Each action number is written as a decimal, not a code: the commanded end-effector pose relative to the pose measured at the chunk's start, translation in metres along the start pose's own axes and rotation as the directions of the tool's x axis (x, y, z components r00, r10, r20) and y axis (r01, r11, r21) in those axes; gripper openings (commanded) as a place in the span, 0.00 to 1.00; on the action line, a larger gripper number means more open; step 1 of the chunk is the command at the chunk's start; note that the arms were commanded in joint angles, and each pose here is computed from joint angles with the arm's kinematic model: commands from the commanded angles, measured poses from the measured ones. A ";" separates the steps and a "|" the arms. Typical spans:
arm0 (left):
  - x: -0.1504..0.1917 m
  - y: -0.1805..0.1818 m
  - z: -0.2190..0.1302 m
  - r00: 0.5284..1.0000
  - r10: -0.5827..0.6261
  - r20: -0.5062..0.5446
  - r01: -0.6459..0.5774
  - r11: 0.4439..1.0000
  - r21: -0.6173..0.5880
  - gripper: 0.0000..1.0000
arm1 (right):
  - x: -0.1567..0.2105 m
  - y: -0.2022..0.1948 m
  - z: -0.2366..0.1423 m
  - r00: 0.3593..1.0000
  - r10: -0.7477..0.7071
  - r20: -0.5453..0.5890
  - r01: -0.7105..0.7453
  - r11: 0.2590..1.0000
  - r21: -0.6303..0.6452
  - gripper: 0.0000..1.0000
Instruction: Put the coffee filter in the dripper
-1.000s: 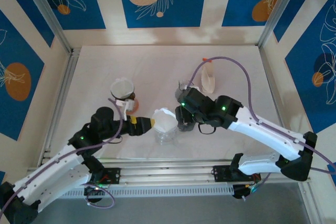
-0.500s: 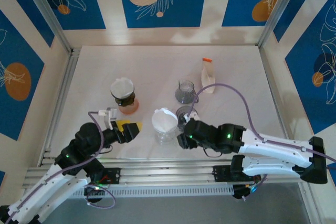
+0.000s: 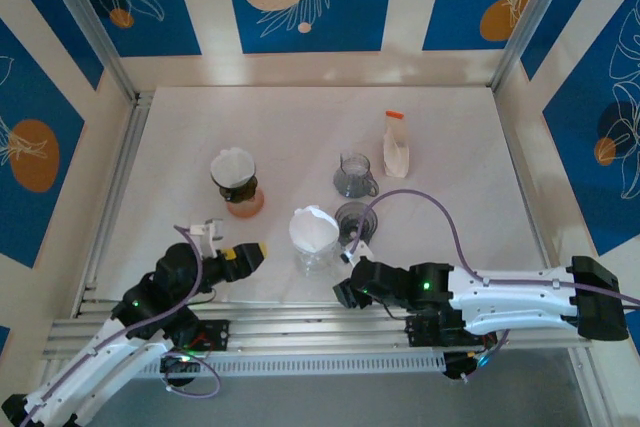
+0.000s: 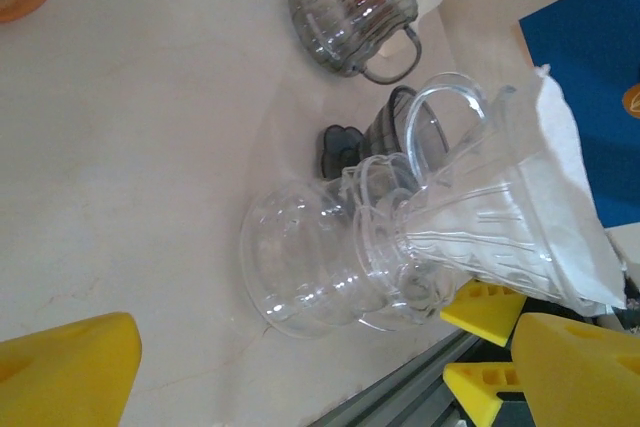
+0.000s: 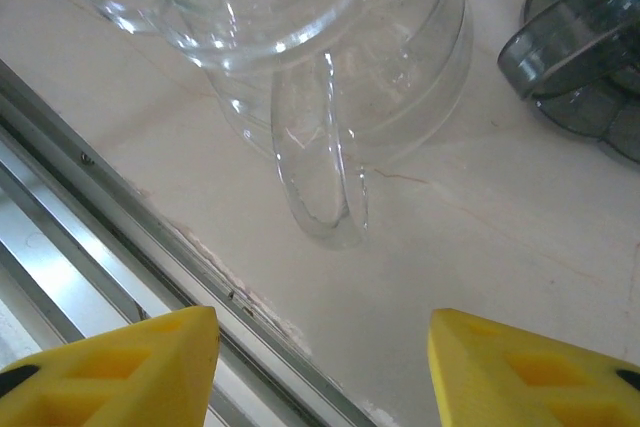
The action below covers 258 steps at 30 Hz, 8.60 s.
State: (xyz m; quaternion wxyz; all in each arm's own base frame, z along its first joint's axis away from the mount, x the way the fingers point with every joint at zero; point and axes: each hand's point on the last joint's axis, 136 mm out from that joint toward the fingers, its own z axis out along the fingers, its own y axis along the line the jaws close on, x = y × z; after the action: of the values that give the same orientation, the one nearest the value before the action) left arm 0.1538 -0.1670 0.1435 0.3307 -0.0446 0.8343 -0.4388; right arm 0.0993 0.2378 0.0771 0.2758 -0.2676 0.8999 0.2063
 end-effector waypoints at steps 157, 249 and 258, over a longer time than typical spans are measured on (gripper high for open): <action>0.024 0.014 0.031 0.992 -0.008 -0.128 0.004 0.999 -0.033 0.59 | -0.060 -0.012 0.048 0.923 0.222 0.313 -0.290 0.938 0.190 0.52; -0.008 0.047 0.182 0.985 0.145 0.098 -0.141 0.989 -0.047 0.00 | -0.052 -0.066 -0.037 0.849 0.268 0.455 -0.431 0.850 0.303 0.51; -0.017 0.051 0.191 0.986 0.129 0.105 -0.124 0.991 -0.050 0.00 | -0.052 -0.066 -0.036 0.846 0.274 0.457 -0.437 0.848 0.302 0.51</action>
State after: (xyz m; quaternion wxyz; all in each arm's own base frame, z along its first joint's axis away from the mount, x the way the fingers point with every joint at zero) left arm 0.2858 -0.2650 0.0418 0.4041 -0.0228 0.8229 -0.3988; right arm 0.1565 0.1887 0.1106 0.4410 -0.0060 0.8904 0.1127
